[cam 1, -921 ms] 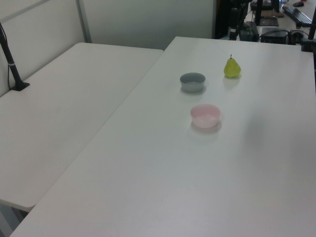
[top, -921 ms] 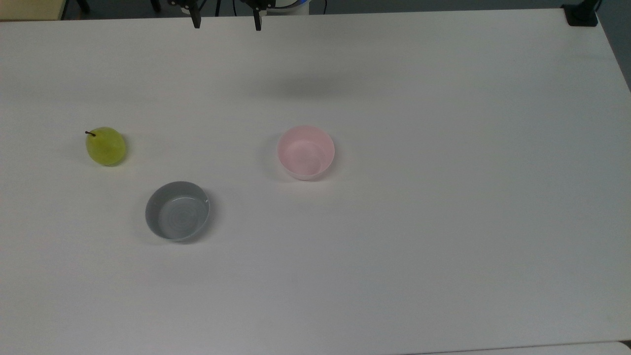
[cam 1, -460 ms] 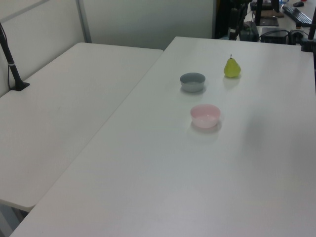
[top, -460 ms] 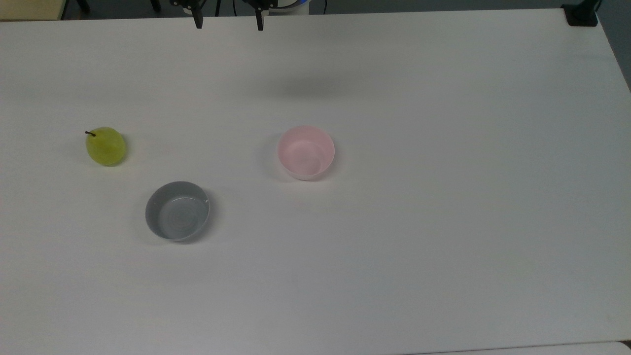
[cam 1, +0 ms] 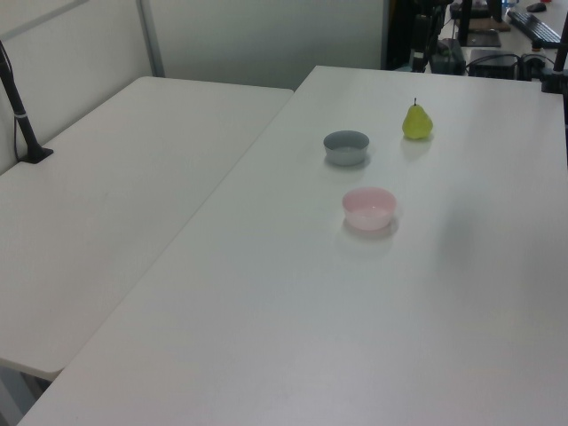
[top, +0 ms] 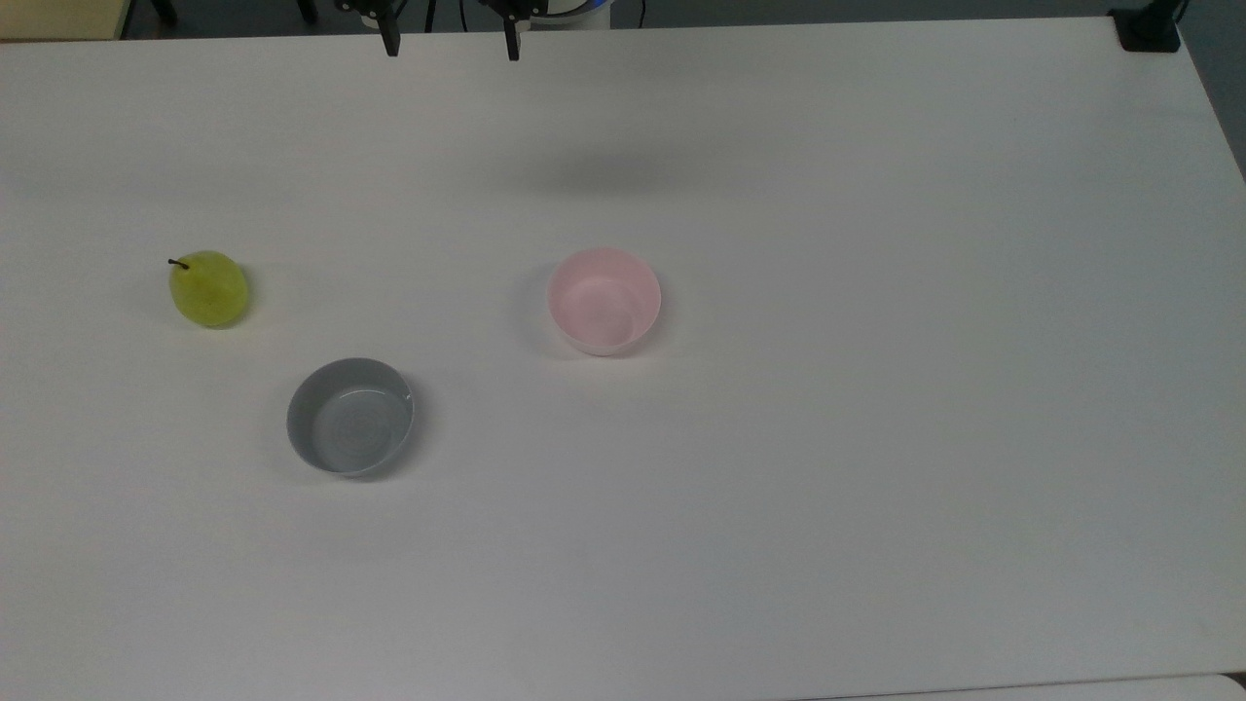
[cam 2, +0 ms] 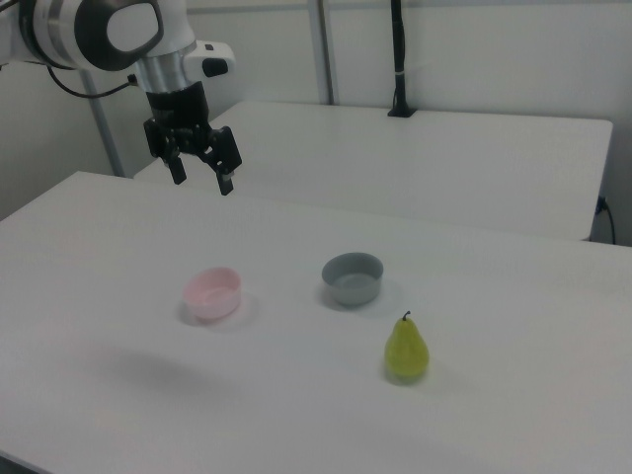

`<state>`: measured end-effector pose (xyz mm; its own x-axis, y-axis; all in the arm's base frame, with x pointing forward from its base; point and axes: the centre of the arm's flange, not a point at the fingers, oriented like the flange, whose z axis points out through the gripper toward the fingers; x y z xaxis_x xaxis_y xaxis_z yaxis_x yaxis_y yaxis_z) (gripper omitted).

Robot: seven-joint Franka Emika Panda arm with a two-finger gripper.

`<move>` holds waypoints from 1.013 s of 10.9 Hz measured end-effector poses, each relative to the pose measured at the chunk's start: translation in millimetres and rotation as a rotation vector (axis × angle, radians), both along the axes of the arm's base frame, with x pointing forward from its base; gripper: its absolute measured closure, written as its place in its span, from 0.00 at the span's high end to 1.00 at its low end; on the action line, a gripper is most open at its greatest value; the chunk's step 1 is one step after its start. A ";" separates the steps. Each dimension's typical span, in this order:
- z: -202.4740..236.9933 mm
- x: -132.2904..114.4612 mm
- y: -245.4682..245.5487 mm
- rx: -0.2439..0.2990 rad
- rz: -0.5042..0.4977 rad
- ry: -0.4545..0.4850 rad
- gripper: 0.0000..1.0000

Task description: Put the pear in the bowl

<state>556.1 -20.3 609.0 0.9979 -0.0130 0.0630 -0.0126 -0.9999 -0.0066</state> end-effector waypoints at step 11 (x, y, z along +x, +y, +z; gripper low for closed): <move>-66.0 26.8 -172.4 -0.173 0.203 -0.020 1.00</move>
<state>583.0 -192.6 543.0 0.9776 0.1997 0.0663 0.1865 -0.9683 0.1664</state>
